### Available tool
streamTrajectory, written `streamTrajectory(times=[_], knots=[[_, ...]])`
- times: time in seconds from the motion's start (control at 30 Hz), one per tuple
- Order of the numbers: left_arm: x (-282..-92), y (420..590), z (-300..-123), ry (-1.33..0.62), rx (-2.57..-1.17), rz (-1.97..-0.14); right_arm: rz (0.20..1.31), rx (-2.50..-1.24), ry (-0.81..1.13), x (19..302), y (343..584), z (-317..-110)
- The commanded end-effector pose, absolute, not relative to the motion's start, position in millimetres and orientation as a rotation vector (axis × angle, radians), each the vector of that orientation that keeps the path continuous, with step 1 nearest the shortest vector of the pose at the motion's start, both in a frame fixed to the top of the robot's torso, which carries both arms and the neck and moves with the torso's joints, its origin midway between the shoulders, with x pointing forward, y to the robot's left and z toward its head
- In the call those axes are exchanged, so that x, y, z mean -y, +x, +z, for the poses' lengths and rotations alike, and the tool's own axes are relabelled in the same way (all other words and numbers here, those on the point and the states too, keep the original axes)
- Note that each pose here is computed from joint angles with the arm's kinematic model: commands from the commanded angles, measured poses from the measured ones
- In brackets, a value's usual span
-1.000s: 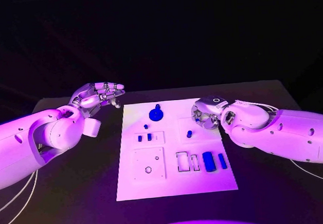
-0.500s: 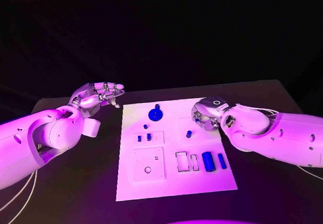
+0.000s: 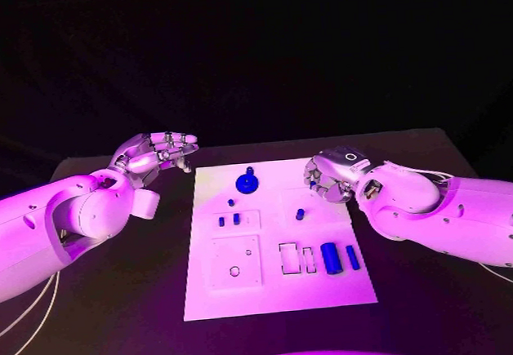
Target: Assemble the parts on the task board
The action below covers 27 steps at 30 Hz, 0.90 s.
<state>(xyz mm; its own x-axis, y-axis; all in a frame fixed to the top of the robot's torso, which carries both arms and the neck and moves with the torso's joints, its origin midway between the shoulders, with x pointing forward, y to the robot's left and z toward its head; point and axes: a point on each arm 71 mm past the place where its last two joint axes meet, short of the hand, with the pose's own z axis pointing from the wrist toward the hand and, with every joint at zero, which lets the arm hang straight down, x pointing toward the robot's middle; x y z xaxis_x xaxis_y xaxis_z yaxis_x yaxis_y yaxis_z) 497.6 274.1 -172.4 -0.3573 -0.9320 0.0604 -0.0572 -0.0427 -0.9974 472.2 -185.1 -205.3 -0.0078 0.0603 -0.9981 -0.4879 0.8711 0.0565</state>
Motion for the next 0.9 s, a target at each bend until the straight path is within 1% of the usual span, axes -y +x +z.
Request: streamTrajectory(times=[0.03, 0.23, 0.37, 0.4, 0.5, 0.63, 0.9], knots=[[-271.4, 497.7, -170.6, -1.072, -1.488, -1.515, 0.513, -1.485, -0.317, 183, 467, -197], [-270.4, 498.2, -170.9, -1.073, -1.488, -1.512, 0.642, -1.457, -0.302, 164, 447, -188], [-268.4, 498.5, -171.1, -1.073, -1.488, -1.514, 0.735, -1.442, -0.309, 145, 431, -186], [-268.2, 498.5, -171.1, -1.073, -1.488, -1.514, 0.74, -1.442, -0.309, 144, 430, -186], [-265.8, 498.9, -171.2, -1.072, -1.488, -1.515, 0.8, -1.442, -0.324, 127, 419, -188], [-262.6, 499.4, -171.2, -1.071, -1.486, -1.516, 0.85, -1.461, -0.345, 109, 411, -196], [-254.7, 500.5, -171.4, -1.068, -1.484, -1.522, 0.891, -1.538, -0.383, 85, 400, -224]])
